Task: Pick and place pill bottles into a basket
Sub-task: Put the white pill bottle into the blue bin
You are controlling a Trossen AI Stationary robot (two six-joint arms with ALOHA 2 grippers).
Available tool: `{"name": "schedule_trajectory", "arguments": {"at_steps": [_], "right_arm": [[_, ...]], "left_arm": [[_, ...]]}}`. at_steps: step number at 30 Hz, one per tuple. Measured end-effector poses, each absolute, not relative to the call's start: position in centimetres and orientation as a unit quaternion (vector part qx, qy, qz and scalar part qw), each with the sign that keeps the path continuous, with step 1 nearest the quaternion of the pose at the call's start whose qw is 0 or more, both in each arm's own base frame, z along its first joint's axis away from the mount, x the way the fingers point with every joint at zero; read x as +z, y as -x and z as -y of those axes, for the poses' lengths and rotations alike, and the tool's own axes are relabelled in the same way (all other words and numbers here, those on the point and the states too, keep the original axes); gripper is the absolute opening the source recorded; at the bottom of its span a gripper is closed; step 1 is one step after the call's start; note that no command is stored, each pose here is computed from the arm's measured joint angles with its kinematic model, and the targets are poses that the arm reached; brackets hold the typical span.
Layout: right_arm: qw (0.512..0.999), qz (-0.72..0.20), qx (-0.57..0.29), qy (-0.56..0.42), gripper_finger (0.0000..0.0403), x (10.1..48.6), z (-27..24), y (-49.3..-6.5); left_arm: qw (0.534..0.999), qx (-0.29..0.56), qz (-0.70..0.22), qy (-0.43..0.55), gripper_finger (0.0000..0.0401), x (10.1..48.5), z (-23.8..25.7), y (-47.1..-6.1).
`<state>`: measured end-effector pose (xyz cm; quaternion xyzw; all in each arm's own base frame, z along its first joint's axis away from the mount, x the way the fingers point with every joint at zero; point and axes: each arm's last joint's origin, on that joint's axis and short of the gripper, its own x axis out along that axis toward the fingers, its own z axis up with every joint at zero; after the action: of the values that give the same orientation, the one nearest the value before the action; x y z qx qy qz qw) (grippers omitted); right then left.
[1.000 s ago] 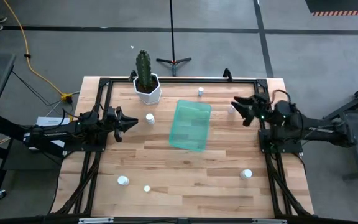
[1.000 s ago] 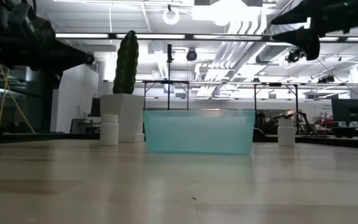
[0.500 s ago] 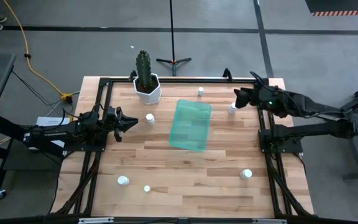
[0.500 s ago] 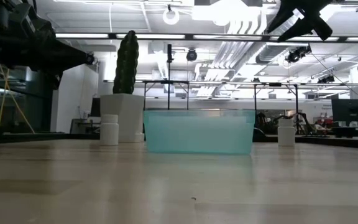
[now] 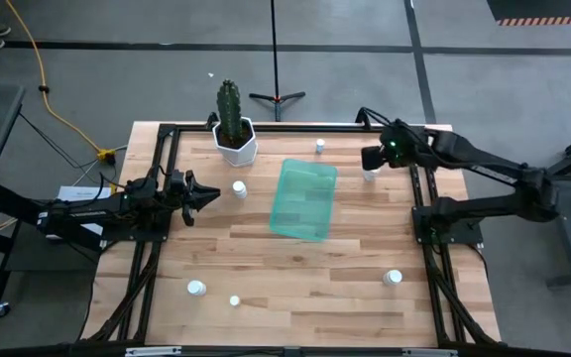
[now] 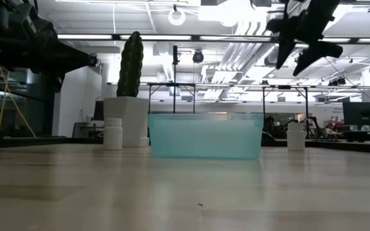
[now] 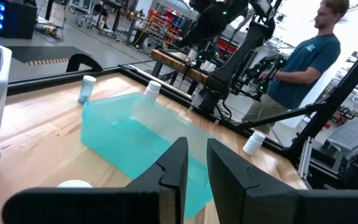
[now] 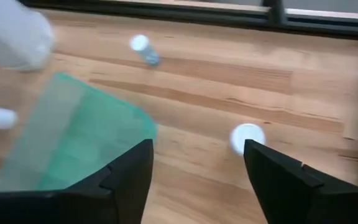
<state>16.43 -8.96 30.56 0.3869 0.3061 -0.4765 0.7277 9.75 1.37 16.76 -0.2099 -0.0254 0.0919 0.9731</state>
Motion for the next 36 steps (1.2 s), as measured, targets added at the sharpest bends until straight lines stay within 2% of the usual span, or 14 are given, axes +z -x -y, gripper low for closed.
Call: {"name": "schedule_trajectory", "arguments": {"at_steps": [13,24,36], "right_arm": [[0.64,-0.418,-0.521,-0.379,0.0256,26.4,13.0,-17.8],[0.587,-0.497,-0.513,-0.381,0.0253,22.4,15.6,-19.2],[0.564,-0.544,-0.488,-0.385,0.0252,18.9,16.8,-20.9]], "left_arm": [[0.973,0.092,0.025,0.21,0.0095,16.7,-1.4,-9.8],[0.973,0.092,0.025,0.21,0.0095,16.8,-1.4,-9.8],[0.973,0.092,0.025,0.21,0.0095,16.8,-1.4,-9.8]]}}
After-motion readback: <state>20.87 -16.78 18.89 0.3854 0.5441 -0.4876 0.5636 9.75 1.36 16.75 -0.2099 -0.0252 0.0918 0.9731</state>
